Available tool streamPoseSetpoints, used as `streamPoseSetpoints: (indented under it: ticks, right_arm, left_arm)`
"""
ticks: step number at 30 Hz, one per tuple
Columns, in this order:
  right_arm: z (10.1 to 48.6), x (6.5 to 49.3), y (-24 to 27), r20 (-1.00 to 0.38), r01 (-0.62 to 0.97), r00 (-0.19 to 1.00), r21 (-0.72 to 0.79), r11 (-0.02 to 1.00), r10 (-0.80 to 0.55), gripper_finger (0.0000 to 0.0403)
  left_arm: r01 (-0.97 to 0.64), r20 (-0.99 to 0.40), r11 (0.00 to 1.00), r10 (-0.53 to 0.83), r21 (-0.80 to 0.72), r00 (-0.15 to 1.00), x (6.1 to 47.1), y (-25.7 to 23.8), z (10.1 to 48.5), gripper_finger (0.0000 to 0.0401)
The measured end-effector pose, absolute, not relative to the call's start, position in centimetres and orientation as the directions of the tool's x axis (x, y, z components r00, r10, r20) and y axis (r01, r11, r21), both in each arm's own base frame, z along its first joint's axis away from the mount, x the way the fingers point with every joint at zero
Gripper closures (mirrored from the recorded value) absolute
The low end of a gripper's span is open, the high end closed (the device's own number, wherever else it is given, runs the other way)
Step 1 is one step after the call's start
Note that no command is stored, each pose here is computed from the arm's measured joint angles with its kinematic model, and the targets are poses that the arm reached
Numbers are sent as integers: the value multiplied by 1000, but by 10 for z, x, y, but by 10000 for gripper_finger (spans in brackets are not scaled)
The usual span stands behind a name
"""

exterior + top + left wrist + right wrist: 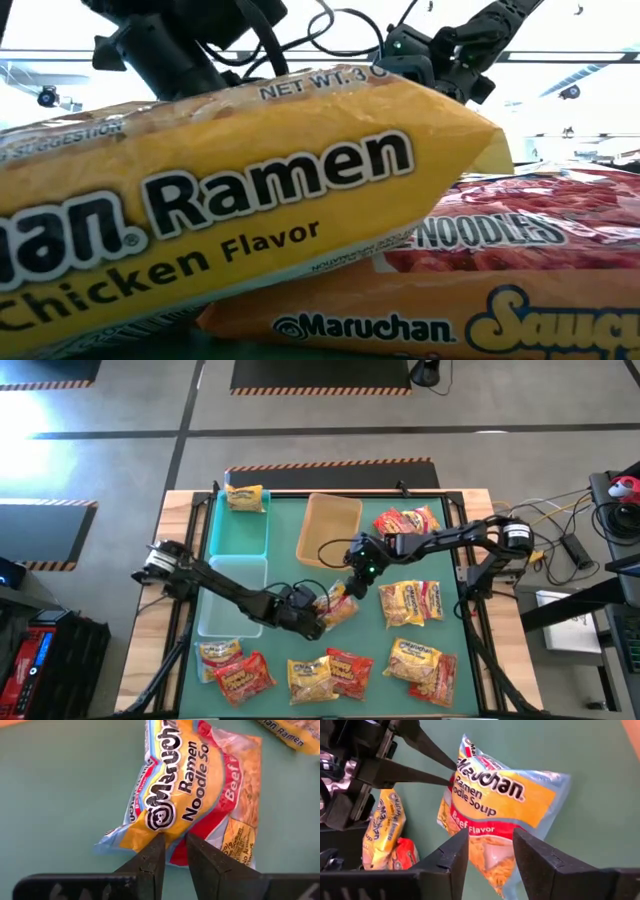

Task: Sort Maruchan noodles
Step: Put the blue noodle pack into the orange bin

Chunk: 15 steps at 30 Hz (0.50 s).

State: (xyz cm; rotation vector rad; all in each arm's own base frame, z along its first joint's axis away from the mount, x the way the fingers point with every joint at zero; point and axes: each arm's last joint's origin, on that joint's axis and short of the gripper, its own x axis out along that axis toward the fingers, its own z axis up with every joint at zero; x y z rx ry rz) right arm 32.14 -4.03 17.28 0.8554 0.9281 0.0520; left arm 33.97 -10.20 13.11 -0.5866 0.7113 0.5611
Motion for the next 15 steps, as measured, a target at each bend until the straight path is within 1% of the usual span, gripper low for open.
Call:
streamPoseSetpoints:
  ticks: [4,7,10,15]
  right_arm:
    - [171,321,-41,-693,320,617,654,685,373,231]
    - [170,320,-42,-709,316,605,632,708,363,222]
    - [169,319,-41,-712,321,601,632,706,364,221]
    - [170,319,-42,-711,319,602,632,706,363,232]
  left_arm:
    - [-668,-746,691,284,-277,603,340,-103,120,353]
    - [-684,-757,677,288,-272,587,341,-103,112,358]
    - [-697,-765,665,291,-269,574,340,-104,107,360]
    - [-694,-784,672,274,-259,557,338,-107,102,360]
